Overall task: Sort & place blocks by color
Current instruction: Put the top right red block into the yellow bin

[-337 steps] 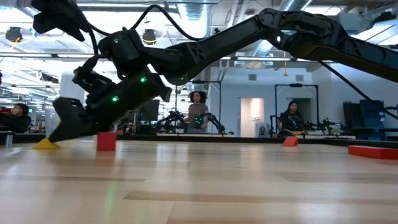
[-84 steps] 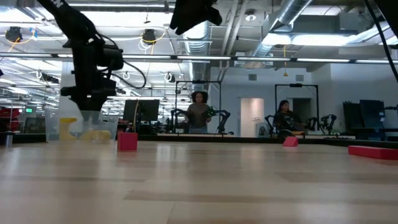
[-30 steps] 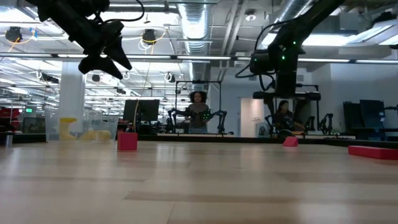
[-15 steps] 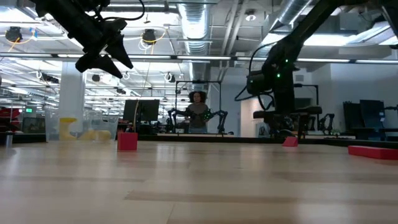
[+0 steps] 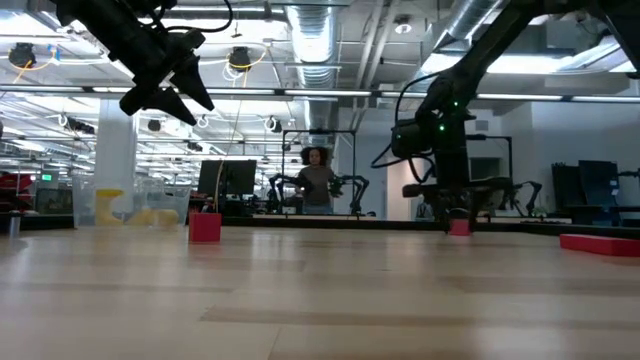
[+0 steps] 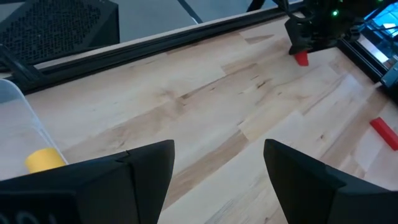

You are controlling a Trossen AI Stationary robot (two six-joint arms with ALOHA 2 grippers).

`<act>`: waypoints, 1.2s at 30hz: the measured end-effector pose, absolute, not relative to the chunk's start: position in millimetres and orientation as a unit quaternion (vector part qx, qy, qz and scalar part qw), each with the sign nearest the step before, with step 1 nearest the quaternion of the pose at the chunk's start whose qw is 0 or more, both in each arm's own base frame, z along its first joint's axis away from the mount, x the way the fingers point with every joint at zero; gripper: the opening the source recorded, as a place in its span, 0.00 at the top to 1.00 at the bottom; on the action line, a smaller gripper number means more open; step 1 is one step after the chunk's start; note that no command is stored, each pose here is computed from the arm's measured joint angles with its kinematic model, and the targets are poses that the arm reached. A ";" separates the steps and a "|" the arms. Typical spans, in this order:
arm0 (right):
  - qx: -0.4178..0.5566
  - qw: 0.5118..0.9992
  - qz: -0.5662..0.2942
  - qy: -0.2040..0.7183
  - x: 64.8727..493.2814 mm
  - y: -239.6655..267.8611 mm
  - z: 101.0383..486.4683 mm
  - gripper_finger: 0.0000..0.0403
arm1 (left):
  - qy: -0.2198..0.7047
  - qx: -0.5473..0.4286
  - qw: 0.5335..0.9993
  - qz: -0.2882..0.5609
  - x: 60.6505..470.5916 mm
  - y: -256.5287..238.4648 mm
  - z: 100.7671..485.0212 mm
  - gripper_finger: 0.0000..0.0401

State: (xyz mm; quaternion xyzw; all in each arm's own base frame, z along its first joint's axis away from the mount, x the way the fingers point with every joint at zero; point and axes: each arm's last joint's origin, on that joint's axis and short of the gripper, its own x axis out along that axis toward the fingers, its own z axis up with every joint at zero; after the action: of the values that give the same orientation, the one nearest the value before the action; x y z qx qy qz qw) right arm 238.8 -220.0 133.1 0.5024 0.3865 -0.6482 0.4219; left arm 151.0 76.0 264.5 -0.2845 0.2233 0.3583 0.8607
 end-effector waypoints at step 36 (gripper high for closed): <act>0.243 0.952 0.070 -0.173 374.5 -91.8 316.0 0.66 | 0.020 -0.292 0.952 0.094 179.2 60.3 312.6 0.41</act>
State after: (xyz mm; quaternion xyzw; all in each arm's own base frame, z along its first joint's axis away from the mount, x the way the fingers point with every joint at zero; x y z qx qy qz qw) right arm 374.5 -91.8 316.0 0.2426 -0.1730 0.0702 0.9520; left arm 179.2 60.3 312.6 -0.2917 0.0203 0.0944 0.9516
